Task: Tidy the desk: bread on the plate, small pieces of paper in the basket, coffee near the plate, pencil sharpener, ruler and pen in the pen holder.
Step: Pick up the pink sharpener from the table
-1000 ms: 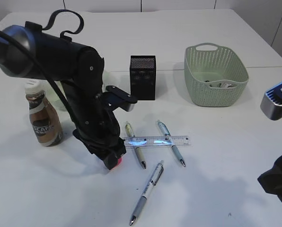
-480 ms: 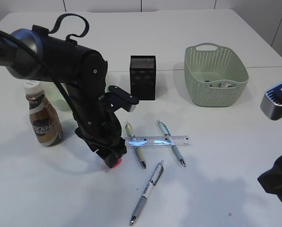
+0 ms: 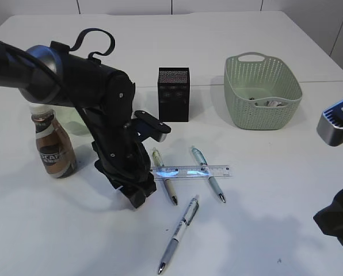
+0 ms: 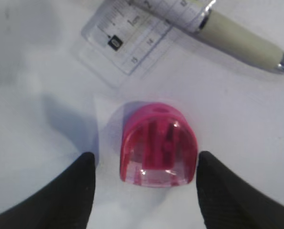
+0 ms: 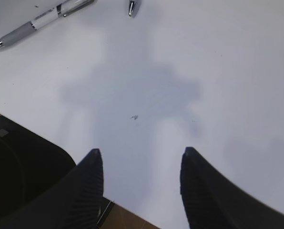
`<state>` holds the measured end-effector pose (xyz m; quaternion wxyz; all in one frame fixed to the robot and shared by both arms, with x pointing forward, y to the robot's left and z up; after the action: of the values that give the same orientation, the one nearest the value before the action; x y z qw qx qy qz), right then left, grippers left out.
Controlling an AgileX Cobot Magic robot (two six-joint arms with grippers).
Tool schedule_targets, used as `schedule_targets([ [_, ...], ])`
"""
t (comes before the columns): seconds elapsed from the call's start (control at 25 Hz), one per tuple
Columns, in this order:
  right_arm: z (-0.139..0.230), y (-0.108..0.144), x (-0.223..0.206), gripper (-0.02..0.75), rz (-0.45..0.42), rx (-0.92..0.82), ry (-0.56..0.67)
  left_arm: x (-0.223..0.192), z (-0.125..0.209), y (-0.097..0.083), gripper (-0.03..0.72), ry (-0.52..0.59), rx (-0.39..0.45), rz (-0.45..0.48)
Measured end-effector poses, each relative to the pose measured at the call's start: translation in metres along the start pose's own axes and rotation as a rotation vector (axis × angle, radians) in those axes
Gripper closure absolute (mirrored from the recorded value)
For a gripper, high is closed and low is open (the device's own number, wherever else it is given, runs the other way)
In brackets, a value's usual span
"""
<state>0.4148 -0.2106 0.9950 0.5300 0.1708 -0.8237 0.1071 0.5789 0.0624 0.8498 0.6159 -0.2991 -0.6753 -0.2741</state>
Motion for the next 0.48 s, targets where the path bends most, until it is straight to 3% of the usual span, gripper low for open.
schedule_targets([
  [0.48,0.000,0.000,0.000,0.326,0.000,0.000,0.000,-0.004,-0.007,-0.011,0.218,-0.027,-0.005,-0.016],
])
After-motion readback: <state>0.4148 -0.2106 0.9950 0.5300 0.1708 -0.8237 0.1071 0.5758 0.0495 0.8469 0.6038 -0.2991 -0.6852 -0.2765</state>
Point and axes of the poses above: a point on each arm's last joint axis where the gripper is mounted, x pointing back along that axis away from the gripper, y along the wrist's bending axis when the last joint is at zero, z = x × y, the point moved 5 cm from there along -x, pointing out along that axis toward the gripper, and after that the axes turned 6 degrees about -x, right-handed, at the moved point
